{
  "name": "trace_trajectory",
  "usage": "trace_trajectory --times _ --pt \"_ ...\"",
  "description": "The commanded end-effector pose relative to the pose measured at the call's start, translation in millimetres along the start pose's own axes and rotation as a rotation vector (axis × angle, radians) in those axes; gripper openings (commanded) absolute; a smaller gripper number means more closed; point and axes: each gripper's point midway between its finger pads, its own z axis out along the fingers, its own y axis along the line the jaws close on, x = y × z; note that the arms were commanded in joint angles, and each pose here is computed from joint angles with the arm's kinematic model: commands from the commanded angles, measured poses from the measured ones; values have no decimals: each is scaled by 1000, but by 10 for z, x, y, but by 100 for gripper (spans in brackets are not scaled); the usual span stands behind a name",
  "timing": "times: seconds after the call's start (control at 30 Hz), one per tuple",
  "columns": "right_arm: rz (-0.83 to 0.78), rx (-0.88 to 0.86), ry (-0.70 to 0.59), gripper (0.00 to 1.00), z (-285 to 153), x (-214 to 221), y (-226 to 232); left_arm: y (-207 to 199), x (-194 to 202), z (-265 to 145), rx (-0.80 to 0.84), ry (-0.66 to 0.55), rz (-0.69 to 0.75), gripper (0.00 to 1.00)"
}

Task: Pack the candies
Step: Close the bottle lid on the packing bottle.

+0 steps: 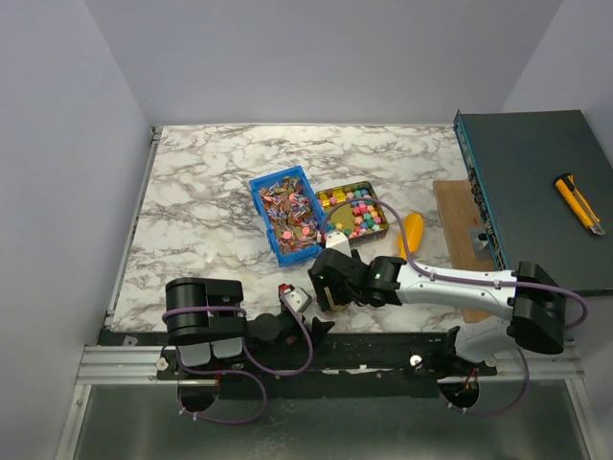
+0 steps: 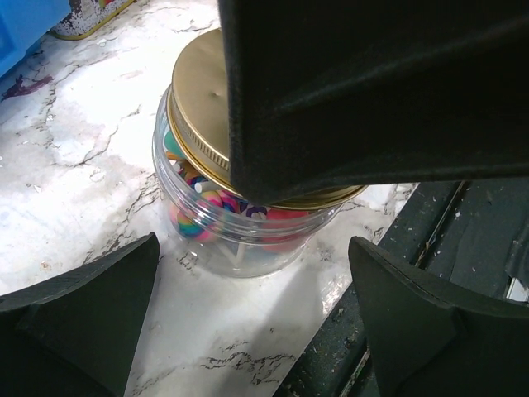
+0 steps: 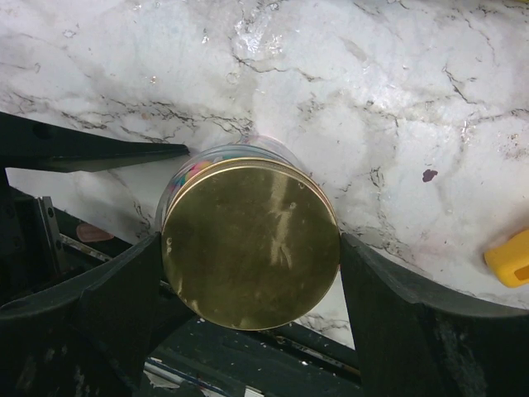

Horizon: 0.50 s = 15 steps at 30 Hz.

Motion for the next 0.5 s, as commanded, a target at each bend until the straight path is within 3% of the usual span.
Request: trace_trajectory --times 0.0,0.47 --pt "3 18 -18 64 20 -61 53 46 -59 -101 -13 -33 -37 99" --pt "-23 29 6 64 115 32 123 55 -63 -104 -17 -35 -31 99"
